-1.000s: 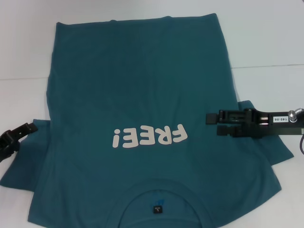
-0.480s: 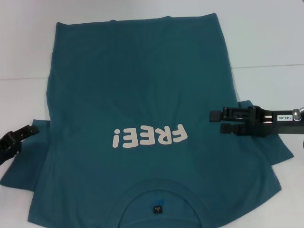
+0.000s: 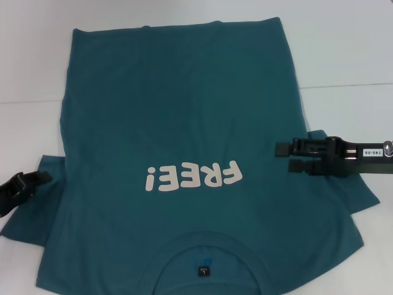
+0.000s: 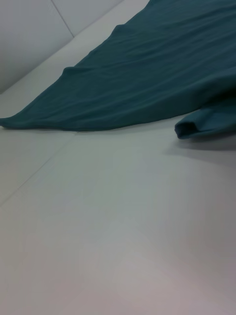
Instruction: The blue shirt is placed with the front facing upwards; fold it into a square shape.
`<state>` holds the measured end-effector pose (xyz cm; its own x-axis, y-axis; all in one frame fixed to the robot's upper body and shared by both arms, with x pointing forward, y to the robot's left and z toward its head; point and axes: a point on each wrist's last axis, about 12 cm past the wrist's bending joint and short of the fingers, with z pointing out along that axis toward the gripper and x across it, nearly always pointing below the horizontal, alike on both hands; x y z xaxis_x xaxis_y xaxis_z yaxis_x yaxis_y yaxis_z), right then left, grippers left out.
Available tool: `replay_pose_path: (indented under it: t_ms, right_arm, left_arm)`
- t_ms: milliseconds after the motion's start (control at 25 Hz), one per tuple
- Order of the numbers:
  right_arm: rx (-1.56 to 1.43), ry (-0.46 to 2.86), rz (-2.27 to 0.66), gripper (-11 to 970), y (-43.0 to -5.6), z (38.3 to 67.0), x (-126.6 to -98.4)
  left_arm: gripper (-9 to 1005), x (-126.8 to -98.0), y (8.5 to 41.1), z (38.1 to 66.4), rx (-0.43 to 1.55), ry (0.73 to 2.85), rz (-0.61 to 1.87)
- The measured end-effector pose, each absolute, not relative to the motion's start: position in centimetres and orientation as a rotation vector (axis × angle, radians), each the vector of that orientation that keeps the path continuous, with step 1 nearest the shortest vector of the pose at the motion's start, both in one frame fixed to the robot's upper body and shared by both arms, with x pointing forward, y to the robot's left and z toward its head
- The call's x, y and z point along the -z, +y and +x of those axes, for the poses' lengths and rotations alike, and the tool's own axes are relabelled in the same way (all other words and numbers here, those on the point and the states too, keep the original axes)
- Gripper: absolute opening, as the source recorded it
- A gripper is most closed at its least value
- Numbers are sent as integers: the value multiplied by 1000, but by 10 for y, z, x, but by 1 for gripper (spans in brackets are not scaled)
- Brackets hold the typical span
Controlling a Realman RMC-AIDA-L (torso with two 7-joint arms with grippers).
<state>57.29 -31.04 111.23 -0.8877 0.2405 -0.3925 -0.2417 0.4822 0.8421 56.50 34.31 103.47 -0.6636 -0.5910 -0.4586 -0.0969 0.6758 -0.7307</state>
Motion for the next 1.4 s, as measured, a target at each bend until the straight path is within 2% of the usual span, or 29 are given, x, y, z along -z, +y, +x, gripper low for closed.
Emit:
replay_pose_path:
  t_ms: [320, 640, 840, 1400]
  right_arm:
    - [-1395, 2269, 6, 915, -312, 572, -1111]
    - [-1395, 2263, 15, 915, -314, 571, -1112]
    - [-1395, 2262, 16, 915, -314, 571, -1112]
    - [-1396, 2254, 24, 915, -315, 572, -1112]
  left_arm:
    - [350, -1035, 344, 565, 895, 2176, -532]
    - [-1, -1035, 344, 566, 895, 2177, -530]
    - [-1, -1039, 345, 566, 906, 2164, -516]
    - [-1, -1059, 375, 570, 860, 2131, -495]
